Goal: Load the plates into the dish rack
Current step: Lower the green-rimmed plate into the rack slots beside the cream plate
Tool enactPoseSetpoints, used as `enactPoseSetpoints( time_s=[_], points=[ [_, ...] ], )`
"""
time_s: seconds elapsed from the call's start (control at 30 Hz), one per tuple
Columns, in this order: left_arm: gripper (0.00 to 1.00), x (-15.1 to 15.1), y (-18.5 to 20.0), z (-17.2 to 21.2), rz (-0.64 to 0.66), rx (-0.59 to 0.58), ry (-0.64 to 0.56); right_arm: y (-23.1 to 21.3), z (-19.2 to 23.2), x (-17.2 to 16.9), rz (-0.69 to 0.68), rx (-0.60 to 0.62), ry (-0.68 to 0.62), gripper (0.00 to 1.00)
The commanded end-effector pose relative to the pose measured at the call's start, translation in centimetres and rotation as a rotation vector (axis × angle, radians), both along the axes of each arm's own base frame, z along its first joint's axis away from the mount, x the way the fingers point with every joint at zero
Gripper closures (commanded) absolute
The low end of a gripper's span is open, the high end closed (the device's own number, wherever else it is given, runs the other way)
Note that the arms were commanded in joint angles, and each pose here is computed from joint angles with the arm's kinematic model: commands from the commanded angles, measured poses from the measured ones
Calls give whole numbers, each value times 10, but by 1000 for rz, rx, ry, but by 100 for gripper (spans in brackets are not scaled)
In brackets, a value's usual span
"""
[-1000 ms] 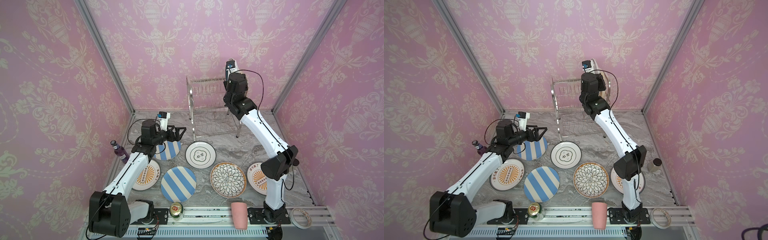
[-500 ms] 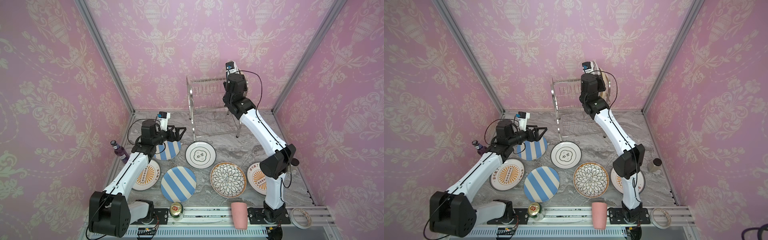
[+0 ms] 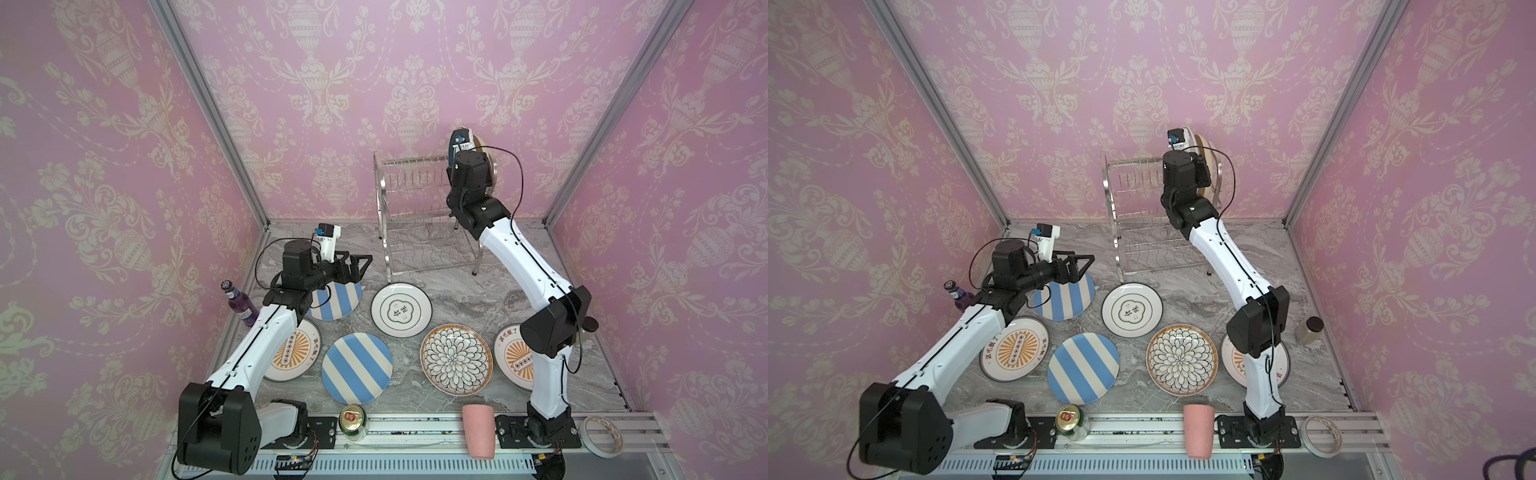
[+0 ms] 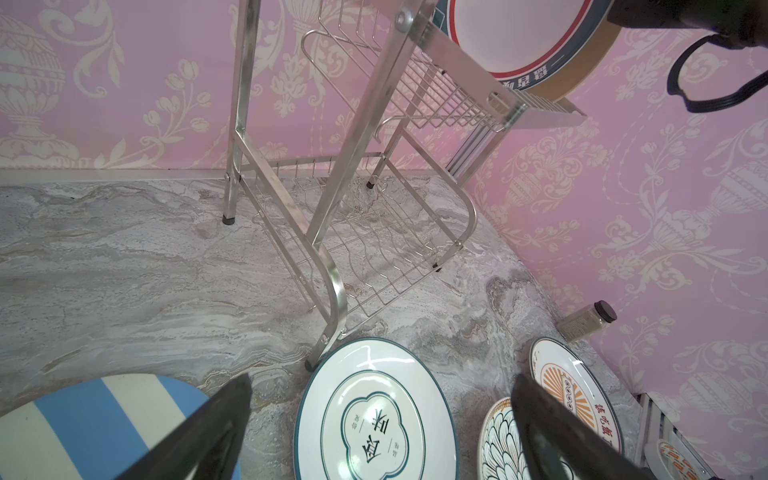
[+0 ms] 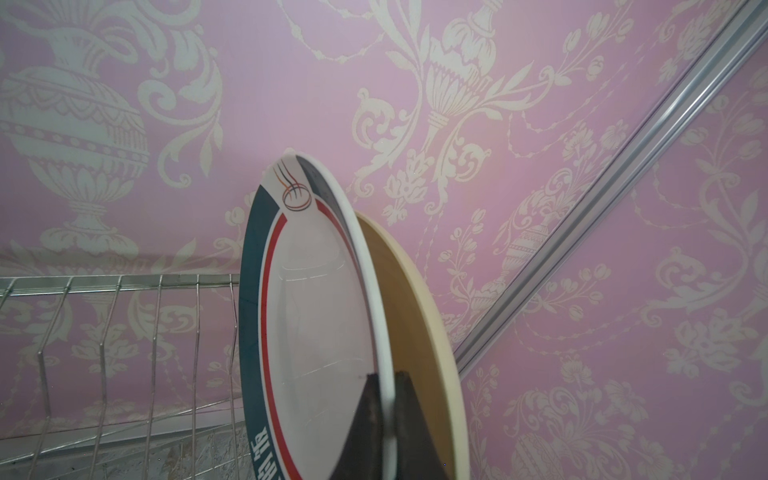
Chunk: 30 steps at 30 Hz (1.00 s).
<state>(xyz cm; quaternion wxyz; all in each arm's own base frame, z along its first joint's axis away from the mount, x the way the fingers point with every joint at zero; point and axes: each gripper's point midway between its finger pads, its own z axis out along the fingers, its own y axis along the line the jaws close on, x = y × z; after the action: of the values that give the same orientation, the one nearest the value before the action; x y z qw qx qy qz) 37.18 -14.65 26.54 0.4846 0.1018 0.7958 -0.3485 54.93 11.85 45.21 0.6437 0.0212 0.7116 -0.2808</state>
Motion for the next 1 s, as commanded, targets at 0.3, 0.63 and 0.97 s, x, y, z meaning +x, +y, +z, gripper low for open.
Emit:
enactPoseSetpoints(
  time_s=[0.3, 0.63, 0.97],
  points=[
    [1, -3, 1, -9, 2, 32, 7, -15, 5, -2, -53, 12, -22, 93],
    [1, -4, 1, -9, 1, 31, 7, -12, 16, -4, -42, 3, -32, 83],
    [1, -3, 0, -7, -2, 25, 3, -5, 35, -13, -38, -33, -55, 67]
  ],
)
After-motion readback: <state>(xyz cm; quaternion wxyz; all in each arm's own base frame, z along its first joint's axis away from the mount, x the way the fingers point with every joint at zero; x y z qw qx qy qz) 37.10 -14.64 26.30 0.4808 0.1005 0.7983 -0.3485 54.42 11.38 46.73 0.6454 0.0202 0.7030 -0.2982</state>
